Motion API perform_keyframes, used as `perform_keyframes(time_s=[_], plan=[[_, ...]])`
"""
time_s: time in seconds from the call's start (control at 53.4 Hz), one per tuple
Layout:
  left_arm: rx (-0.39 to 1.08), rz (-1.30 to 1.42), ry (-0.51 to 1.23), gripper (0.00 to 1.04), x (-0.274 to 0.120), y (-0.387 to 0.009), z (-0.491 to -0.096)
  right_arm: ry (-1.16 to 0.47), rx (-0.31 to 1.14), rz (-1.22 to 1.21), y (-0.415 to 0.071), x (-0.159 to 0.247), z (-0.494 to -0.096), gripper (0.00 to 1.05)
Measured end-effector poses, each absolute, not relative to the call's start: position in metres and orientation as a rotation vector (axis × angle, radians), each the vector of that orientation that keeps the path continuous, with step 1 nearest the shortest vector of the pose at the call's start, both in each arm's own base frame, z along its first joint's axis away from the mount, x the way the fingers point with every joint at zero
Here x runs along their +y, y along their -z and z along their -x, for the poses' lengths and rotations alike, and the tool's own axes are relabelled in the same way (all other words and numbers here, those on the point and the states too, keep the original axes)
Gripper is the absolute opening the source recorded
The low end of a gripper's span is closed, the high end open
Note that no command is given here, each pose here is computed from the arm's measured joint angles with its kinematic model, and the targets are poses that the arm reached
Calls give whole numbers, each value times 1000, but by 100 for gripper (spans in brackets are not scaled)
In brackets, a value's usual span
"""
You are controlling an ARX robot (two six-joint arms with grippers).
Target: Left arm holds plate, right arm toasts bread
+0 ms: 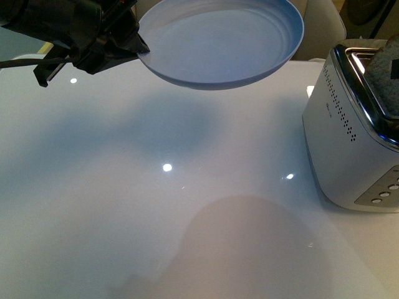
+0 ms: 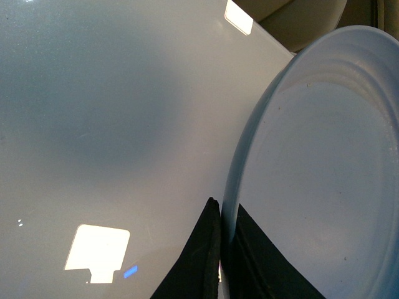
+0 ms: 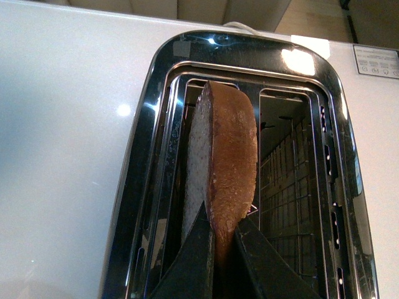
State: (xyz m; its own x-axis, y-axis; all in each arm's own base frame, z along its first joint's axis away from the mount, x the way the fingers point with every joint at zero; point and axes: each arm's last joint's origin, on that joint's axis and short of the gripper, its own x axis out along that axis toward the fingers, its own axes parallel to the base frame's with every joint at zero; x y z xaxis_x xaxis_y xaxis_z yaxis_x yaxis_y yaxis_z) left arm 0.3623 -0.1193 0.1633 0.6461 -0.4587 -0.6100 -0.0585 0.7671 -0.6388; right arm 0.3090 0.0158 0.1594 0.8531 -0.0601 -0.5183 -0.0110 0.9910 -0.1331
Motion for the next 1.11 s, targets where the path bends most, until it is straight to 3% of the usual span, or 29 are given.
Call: perform_keyframes(time_s=[0.281,0.394,0.543,0.637,0.806,0.881,1.106], plan=[[851,675,249,3,-119,-163,-362,12,524,66,-148,14,-290,62],[851,675,249,3,-119,-163,-362,50,417,20,-159,6,-275,81],[851,675,249,3,-119,-163,-362,149,193,-32,-177,-7,-253,97],[851,675,248,3,-119,-163,-362,177,107,-40,-185,-13,-235,96],[851,675,249,3,-119,-163,-362,163,94,-43,-183,-15,-228,94],[850,675,248,3,-119,-163,-362,20,22,-26,-180,-12,-219,79],[851,678,248,3,-119,-163,-362,1,14,-8,-174,-1,-191,41]])
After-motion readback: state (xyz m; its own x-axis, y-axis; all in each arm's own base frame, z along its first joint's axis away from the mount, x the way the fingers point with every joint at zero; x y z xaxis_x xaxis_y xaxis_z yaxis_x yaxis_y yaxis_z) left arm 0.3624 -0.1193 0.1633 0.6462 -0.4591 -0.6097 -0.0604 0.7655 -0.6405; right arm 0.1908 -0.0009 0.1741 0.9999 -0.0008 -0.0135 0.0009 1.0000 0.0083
